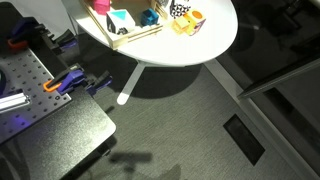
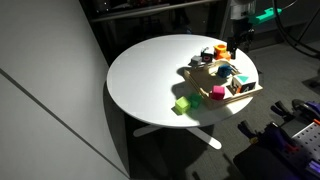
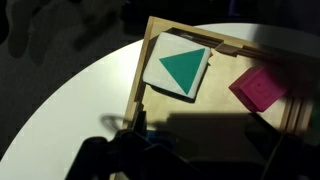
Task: Place the blue block directly onto the tray
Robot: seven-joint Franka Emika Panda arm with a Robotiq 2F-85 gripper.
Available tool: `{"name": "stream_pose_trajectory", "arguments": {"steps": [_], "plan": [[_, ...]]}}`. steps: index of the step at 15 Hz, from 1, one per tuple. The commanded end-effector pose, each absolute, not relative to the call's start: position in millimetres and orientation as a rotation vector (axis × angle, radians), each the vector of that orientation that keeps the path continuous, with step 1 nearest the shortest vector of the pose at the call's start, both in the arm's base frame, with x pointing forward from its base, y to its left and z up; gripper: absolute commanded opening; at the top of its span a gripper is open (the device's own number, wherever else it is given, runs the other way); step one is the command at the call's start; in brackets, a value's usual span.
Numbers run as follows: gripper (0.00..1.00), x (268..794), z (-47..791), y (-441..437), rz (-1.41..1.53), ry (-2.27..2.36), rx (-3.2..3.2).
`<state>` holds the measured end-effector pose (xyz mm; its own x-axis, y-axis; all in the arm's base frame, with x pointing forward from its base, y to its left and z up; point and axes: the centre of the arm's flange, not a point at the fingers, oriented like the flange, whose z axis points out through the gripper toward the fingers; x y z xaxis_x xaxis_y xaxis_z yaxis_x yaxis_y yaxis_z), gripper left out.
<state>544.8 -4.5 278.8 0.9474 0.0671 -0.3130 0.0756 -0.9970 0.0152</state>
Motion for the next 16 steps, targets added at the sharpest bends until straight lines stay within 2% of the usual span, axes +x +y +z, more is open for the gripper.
{"name": "stream_pose_trajectory", "arguments": {"steps": [1,9,10,16], "plan": [[1.0,517,293,-1,-0.439,0.03,3.1],[1.0,493,301,10,-0.204,-0.084,3.098],[1.0,509,293,7,-0.27,-0.038,3.103],[1.0,507,290,7,-0.274,-0.039,3.102]]}}
